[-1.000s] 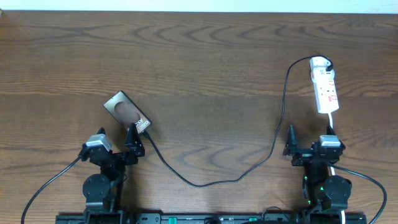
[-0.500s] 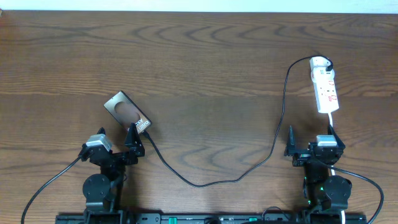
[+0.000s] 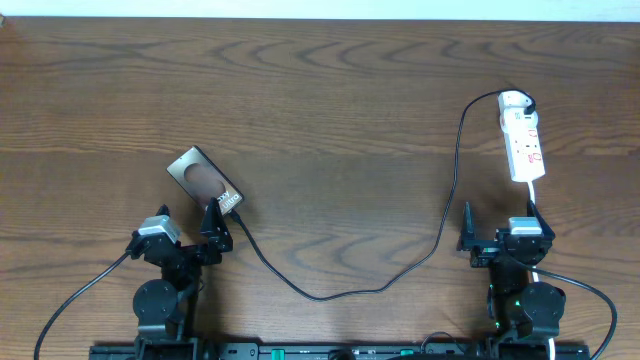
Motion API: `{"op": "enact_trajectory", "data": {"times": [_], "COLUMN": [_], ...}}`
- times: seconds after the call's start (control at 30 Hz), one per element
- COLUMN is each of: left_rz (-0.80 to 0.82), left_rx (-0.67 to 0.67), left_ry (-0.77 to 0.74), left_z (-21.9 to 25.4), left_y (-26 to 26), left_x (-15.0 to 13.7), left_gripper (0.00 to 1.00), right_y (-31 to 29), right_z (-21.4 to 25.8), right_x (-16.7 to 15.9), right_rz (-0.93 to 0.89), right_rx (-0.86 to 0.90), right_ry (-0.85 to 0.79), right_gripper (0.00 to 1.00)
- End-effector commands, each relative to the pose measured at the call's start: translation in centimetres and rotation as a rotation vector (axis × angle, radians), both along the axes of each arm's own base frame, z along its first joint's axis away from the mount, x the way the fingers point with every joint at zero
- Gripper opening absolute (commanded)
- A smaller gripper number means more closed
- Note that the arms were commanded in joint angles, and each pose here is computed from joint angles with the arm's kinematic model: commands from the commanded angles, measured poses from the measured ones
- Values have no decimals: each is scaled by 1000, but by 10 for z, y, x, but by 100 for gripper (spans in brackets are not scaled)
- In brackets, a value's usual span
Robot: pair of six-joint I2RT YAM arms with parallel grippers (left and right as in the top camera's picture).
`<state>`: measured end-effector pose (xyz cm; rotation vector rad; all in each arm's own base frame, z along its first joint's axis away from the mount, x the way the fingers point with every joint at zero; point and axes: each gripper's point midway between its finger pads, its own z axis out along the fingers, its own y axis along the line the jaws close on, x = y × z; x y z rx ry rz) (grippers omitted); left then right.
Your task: Plug charger to phone and switch on socket
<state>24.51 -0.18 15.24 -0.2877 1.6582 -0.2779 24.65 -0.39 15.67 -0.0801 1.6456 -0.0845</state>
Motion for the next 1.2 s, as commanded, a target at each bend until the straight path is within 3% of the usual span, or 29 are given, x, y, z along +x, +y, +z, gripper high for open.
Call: {"op": "enact_trajectory", "data": {"times": [0.0, 0.5, 0.6, 0.8, 1.17], "left_rz": [-17, 46, 22, -245, -254], "left_rx": [8, 82, 157, 410, 417], "left_ry": [47, 74, 98, 39, 35], "left_z": [-15, -21, -26, -23, -23], "left_y": [-3, 10, 8, -32, -33], "left_x": [-1, -1, 0, -2, -2], "left_gripper": [94, 95, 95, 95, 95], "right_y": [1, 1, 1, 1, 1], "right_z": [0, 0, 0, 0, 0], "right_x": [0, 0, 0, 0, 0], "right_rz": [2, 2, 2, 2, 2], "right_rx": [8, 8, 8, 8, 8], "right_ry": [-2, -2, -2, -2, -2], "right_gripper": [99, 99, 99, 99, 99]}}
